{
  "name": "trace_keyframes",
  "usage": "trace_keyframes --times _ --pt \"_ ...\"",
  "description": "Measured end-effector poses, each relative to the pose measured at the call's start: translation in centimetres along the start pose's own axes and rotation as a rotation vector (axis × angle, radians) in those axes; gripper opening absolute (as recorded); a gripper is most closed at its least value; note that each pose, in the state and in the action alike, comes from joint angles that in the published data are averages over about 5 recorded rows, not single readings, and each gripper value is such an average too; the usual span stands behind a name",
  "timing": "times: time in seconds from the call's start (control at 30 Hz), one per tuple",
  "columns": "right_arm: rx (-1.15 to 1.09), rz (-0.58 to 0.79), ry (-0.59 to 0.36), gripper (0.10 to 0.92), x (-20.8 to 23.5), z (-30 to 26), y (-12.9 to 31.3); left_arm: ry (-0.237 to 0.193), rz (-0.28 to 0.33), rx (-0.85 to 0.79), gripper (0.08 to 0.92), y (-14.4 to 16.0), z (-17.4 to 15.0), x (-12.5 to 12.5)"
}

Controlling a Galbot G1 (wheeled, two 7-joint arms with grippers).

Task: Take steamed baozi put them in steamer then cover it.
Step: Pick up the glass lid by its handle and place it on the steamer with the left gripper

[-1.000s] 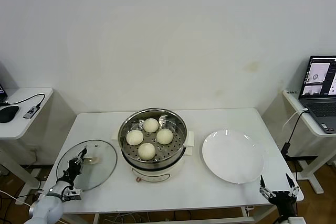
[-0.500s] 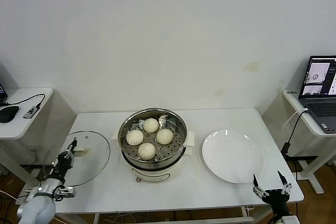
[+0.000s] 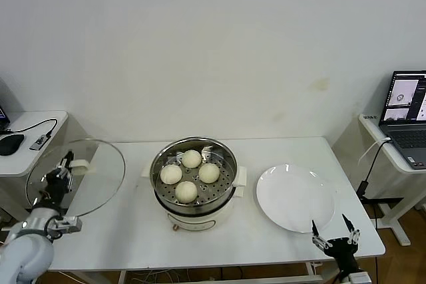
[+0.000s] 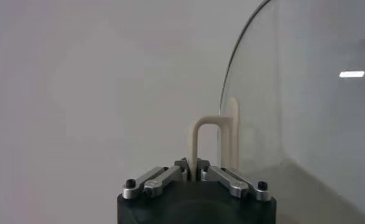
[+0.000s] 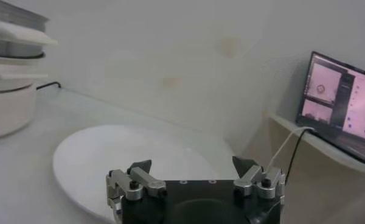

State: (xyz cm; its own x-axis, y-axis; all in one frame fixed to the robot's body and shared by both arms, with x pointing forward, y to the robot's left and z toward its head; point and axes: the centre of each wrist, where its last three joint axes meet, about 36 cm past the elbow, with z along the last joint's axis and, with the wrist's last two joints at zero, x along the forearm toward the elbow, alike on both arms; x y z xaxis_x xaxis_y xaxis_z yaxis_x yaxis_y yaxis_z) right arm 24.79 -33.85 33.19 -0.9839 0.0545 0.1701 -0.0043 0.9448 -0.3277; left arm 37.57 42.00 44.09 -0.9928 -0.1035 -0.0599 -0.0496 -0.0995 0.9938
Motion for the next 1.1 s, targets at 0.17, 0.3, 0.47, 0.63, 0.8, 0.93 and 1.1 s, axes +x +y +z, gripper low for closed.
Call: trace_keyframes --times 0.17,0.3,0.47,0.63,0.8,0.93,1.1 --pt "0.0 -0.008 -0.004 0.823 -0.2 -0.2 0.4 -0.036 0.008 0.039 0.144 3.2 -3.4 0.1" --pt "-0.001 -0.012 -0.002 0.823 -0.3 -0.2 0.8 -0.075 0.019 0.073 0.144 4.5 -7.0 0.2" --pt "-0.002 -0.02 0.005 0.823 -0.3 -0.1 1.3 -0.12 0.042 0.098 0.144 5.2 -11.2 0.2" --pt "-0.001 -0.032 0.015 0.823 -0.4 0.2 1.9 -0.15 0.069 0.114 0.144 5.5 -14.9 0.1" --pt "0.0 -0.042 0.024 0.823 -0.5 0.5 2.5 -0.167 0.093 0.131 0.144 5.4 -18.3 -0.4" --pt "0.004 -0.05 0.034 0.823 -0.5 0.7 2.9 -0.178 0.104 0.144 0.144 5.2 -20.8 -1.0" --pt "0.008 -0.055 0.044 0.823 -0.5 1.0 3.1 -0.196 0.114 0.159 0.144 4.9 -23.6 -1.8"
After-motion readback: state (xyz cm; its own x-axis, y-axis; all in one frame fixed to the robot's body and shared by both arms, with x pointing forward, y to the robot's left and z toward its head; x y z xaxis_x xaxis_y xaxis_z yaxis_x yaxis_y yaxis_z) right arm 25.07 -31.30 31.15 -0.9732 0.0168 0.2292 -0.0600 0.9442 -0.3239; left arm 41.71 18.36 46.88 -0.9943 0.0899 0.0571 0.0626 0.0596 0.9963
